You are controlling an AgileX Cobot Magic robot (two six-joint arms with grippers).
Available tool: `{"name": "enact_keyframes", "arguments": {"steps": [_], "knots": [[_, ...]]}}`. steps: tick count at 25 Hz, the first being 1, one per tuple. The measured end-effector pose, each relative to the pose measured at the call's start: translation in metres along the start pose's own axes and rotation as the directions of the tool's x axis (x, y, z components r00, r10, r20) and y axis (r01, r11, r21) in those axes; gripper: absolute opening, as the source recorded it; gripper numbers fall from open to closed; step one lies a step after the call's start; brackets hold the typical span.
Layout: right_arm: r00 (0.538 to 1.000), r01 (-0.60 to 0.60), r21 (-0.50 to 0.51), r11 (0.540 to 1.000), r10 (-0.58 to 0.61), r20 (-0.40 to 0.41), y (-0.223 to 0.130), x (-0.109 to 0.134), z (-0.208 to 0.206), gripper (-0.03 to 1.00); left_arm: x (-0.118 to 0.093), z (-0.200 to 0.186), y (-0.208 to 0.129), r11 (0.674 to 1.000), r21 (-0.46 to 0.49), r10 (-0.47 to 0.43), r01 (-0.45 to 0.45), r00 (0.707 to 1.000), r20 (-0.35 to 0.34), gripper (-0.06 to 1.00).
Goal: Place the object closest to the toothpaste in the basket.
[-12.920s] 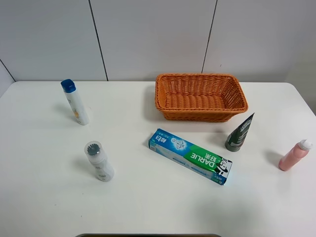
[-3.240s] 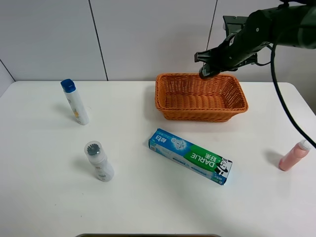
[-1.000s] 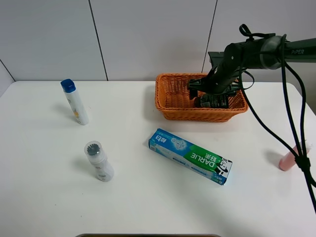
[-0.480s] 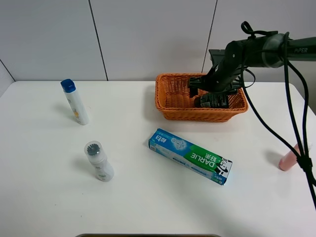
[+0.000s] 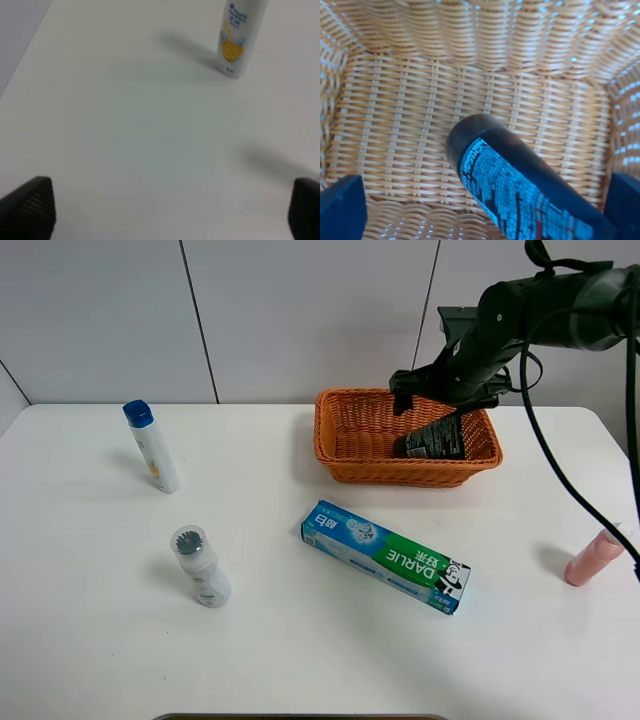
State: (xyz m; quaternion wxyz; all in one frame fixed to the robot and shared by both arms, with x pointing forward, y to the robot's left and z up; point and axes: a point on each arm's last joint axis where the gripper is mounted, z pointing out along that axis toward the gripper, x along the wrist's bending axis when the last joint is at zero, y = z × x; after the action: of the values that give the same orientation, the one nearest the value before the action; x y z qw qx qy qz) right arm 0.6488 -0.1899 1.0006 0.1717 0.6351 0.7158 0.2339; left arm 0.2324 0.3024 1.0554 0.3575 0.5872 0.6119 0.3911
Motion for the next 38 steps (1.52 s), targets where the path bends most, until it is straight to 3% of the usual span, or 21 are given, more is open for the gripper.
{"name": "enact_keyframes", "arguments": {"steps": [21, 38], "knots": [[1.000, -0.016, -0.252, 0.968, 0.014, -0.007, 0.012, -0.007, -0.177, 0.97, 0.000, 0.000, 0.000, 1.000, 0.000, 0.000, 0.000, 1.000, -0.001, 0.94], [0.998, 0.002, -0.407, 0.914, 0.021, 0.052, -0.051, -0.027, -0.330, 0.97, 0.000, 0.000, 0.000, 1.000, 0.000, 0.000, 0.000, 1.000, -0.001, 0.94]]}}
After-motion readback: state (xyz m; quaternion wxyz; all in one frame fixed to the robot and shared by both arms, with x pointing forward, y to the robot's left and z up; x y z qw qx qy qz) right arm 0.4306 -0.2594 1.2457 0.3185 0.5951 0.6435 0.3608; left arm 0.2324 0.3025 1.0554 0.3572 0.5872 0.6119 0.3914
